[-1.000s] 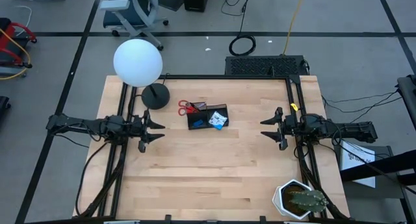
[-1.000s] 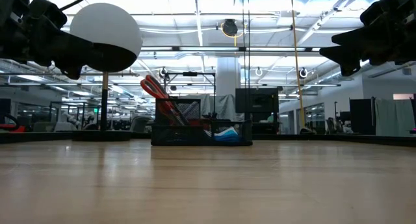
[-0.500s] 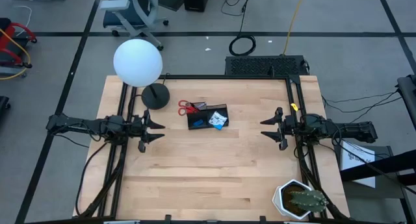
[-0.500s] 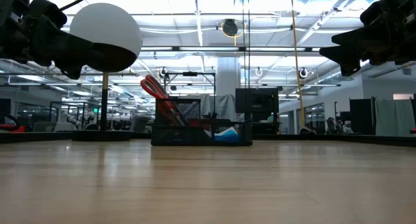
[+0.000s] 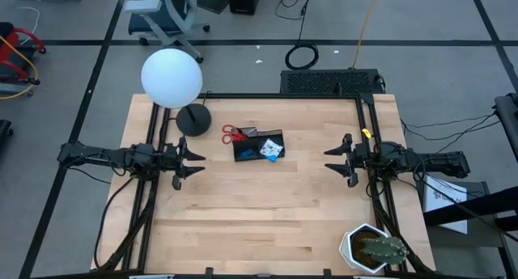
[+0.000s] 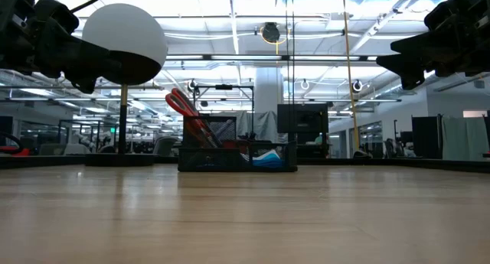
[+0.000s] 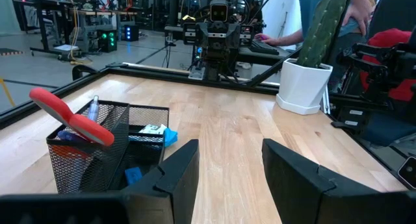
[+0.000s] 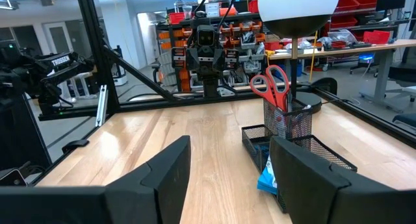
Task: Pick and place office supplies into organizer
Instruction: Return to Home Position
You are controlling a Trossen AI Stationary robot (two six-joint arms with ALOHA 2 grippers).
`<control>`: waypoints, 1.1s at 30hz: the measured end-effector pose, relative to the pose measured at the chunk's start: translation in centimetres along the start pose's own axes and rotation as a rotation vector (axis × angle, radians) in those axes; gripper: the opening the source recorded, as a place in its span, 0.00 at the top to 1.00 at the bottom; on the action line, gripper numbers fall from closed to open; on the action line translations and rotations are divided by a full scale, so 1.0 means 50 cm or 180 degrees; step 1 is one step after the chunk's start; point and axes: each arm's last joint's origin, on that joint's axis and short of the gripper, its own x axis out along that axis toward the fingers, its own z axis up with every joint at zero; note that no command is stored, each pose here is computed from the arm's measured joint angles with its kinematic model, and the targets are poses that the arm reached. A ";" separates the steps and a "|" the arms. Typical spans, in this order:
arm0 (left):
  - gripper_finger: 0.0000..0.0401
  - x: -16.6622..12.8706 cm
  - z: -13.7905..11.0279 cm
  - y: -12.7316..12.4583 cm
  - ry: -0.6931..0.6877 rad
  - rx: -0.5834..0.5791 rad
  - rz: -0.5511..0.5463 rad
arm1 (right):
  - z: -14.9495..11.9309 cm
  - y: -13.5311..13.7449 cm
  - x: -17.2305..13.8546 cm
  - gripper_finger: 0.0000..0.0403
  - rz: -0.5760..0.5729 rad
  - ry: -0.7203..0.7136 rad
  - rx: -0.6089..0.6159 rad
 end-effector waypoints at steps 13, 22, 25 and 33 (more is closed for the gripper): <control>0.57 0.000 0.000 0.000 0.0000 0.0000 0.0002 | 0.000 0.000 0.000 0.49 0.0001 -0.0002 0.0000; 0.57 0.000 0.000 0.000 -0.0001 -0.0001 0.0001 | 0.000 0.000 0.000 0.48 0.0001 -0.0002 0.0000; 0.57 0.000 0.000 0.000 0.0000 -0.0001 0.0001 | 0.000 0.000 0.000 0.49 0.0001 0.0000 0.0000; 0.57 0.000 0.000 0.000 -0.0001 0.0000 0.0002 | 0.000 0.000 0.000 0.49 0.0000 -0.0001 0.0000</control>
